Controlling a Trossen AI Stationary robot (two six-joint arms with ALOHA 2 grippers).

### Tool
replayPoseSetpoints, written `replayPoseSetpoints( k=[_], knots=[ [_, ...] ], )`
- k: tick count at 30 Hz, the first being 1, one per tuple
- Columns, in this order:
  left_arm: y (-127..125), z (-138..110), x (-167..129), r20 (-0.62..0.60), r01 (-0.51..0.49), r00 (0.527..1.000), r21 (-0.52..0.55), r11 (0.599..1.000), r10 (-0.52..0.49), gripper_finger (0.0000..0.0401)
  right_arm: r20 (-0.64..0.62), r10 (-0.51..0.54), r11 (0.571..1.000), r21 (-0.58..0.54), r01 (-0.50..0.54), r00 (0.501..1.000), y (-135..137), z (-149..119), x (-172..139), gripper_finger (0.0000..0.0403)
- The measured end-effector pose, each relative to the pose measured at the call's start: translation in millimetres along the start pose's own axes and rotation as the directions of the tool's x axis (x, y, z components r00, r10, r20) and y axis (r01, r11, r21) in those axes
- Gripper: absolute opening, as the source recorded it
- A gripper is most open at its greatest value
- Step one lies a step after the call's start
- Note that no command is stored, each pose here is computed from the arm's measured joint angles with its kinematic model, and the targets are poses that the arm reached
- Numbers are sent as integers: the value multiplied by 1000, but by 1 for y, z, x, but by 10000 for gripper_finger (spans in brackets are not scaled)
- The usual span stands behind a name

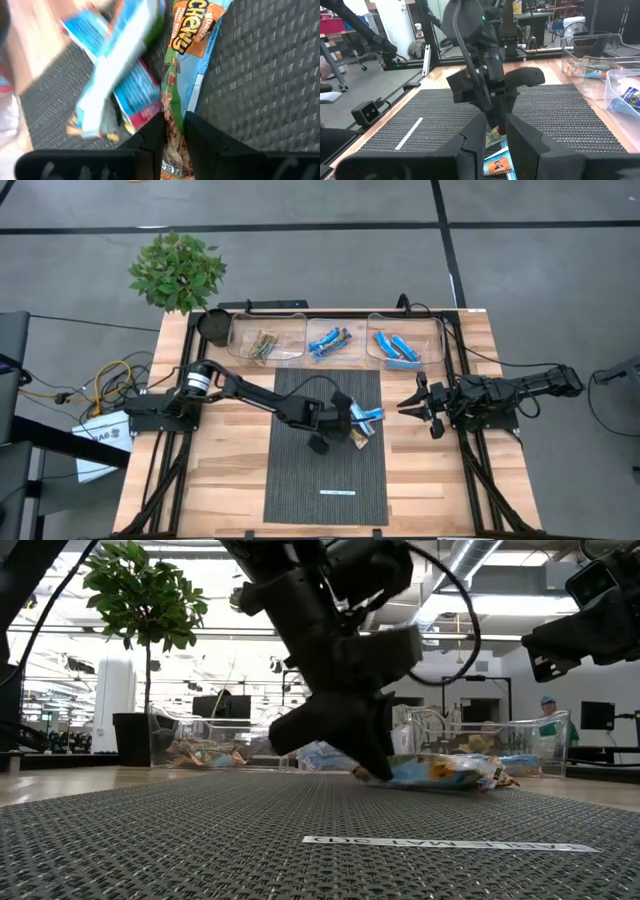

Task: Pick and place Granola Bars by type
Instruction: Put the yellow granola bar into the left transparent bin

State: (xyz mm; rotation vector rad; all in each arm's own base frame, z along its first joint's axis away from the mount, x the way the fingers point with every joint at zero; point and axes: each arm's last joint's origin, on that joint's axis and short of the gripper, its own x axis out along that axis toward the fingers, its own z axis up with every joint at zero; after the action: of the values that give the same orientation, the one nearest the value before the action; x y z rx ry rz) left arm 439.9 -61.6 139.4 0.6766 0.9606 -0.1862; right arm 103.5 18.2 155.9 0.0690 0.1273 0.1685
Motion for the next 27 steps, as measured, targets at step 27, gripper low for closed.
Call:
replayPoseSetpoints(
  k=[27],
  knots=[
    [23,52,-85,386,-140,899,-193,971,206,63,0,0,1000,0,0,1000,0,0,0,67]
  ],
)
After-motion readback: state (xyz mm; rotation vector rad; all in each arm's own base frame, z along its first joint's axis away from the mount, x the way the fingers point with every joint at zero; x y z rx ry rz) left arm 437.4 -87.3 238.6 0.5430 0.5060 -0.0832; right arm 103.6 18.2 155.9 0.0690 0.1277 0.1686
